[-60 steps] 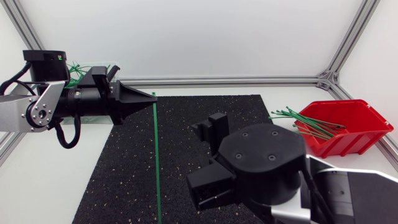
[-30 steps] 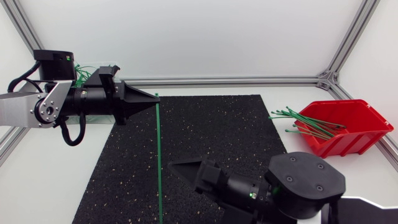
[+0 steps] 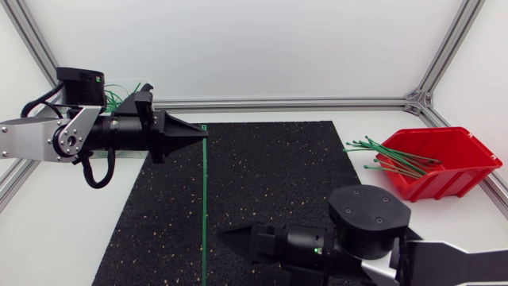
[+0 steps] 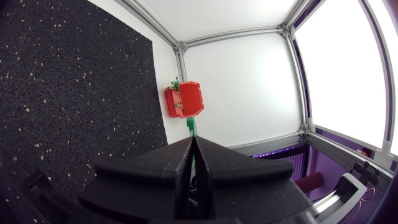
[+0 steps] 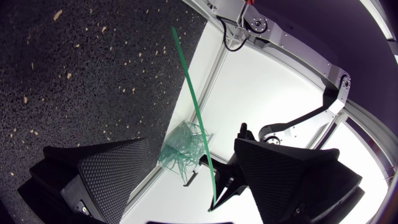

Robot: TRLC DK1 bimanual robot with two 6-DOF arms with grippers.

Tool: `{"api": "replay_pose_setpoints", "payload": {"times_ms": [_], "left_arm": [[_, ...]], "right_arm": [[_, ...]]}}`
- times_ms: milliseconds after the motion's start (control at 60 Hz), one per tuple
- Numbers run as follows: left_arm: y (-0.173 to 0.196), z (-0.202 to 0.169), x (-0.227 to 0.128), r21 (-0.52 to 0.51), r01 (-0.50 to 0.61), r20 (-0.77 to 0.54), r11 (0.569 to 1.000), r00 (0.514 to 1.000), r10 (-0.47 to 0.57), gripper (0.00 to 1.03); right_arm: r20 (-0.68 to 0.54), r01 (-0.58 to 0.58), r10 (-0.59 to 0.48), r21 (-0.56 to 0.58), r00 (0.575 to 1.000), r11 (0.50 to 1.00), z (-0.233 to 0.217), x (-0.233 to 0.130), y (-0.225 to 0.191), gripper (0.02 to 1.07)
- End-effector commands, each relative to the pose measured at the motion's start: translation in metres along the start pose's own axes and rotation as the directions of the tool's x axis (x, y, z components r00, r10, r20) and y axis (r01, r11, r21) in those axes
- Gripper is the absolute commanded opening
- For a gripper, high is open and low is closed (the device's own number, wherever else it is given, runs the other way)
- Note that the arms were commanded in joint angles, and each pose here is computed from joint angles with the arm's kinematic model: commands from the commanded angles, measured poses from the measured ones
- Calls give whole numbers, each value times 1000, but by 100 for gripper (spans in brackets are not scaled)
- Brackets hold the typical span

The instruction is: Take a green cable tie from the red box, thread the tail through the head to close it, then place it in the transparent bin on the left.

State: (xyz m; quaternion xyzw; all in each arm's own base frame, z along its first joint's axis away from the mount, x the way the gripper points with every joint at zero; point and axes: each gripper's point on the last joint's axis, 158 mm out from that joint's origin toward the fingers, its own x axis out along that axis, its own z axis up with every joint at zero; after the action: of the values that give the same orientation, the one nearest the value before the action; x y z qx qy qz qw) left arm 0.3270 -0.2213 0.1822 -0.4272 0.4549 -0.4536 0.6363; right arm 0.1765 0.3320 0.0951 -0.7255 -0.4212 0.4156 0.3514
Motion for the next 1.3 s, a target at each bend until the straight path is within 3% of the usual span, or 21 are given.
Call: {"api": "replay_pose_setpoints", "payload": {"times_ms": [0,317,450,667,750,867,967,1233,1283], "left_arm": [[-1,9,0,23,3,2,1000,1000,-3,4],[12,13,2,-53,-13,-14,999,1000,13,4],[18,12,2,-103,-20,-20,995,1000,18,4],[22,10,1,-185,-13,-31,983,999,8,4],[20,10,0,-219,-10,-31,976,1000,3,4],[18,10,1,-230,-9,-33,973,999,2,4],[18,11,1,-235,-8,-32,972,999,1,4],[16,19,1,-235,-5,-24,972,1000,-1,4],[15,21,1,-234,-4,-24,972,1000,-2,4]], "right_arm": [[30,9,-8,-23,1000,1000,4,9,-1,102],[107,42,-39,-29,993,999,30,18,-1,102],[121,59,-55,-31,991,998,38,22,-1,89],[128,99,-96,-19,987,995,42,28,-6,88],[138,105,-102,-12,985,994,45,28,-8,79],[142,112,-111,-2,984,994,44,31,-11,76],[155,120,-119,1,981,993,48,31,-13,56],[166,142,-143,15,976,990,51,32,-24,51],[170,142,-142,14,975,990,53,33,-25,42]]}}
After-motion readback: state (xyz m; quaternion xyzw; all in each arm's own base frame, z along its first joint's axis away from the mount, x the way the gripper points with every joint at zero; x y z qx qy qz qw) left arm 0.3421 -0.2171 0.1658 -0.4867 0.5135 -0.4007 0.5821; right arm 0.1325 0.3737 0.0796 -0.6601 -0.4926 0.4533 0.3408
